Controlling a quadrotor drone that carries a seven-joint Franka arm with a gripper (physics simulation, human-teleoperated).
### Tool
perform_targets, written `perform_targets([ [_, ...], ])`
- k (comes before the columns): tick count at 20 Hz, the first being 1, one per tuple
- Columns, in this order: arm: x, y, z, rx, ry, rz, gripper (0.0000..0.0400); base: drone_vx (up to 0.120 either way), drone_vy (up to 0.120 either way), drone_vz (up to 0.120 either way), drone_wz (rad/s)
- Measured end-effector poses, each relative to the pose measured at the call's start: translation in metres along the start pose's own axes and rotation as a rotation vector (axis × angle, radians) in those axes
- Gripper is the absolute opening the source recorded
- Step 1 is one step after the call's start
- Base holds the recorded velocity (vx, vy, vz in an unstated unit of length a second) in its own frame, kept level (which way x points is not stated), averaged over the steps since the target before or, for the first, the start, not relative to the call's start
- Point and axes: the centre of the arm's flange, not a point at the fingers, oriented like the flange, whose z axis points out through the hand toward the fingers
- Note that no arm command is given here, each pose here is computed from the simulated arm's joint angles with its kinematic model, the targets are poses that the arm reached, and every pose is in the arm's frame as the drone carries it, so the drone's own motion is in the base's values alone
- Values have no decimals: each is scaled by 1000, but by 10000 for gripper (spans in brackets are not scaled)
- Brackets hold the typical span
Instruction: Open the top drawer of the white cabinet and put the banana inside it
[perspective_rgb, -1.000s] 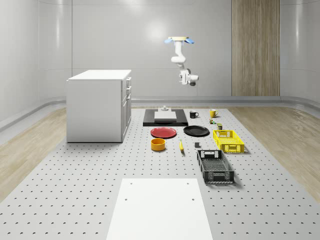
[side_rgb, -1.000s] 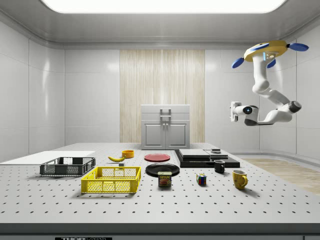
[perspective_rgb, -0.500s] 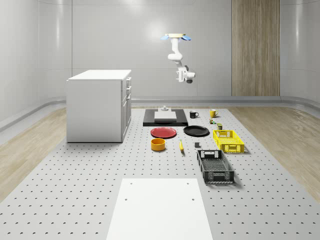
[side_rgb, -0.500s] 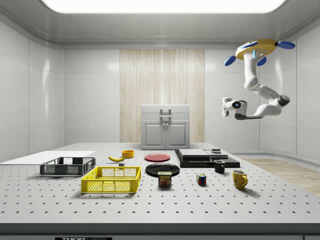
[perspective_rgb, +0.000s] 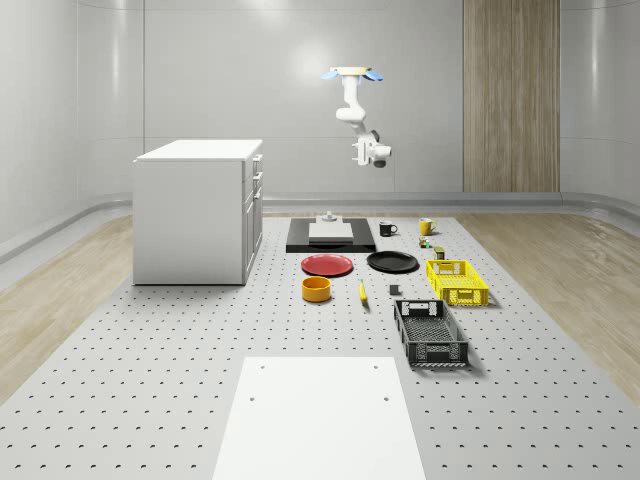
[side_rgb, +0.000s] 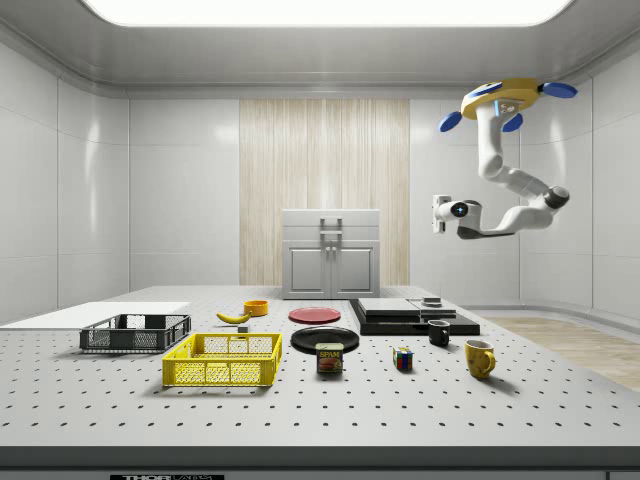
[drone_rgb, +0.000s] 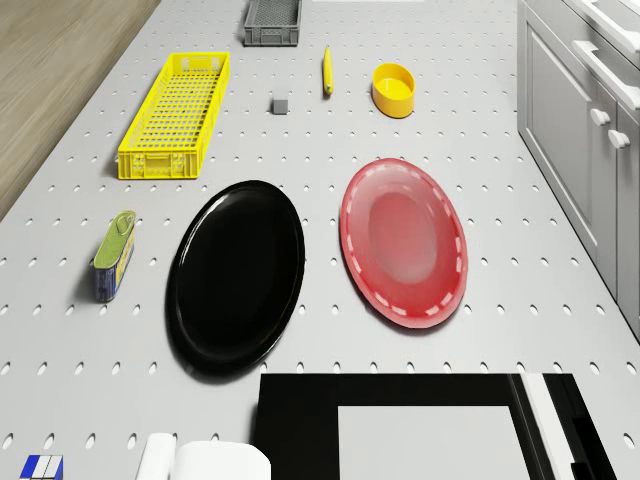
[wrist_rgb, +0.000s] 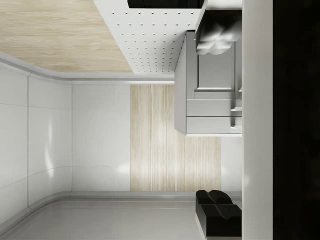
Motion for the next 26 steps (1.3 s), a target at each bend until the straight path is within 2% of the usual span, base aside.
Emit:
perform_targets([
  [10,0,0,0,0,0,0,400,120,0,0,0],
  [26,0,0,0,0,0,0,400,120,-118,0,0],
])
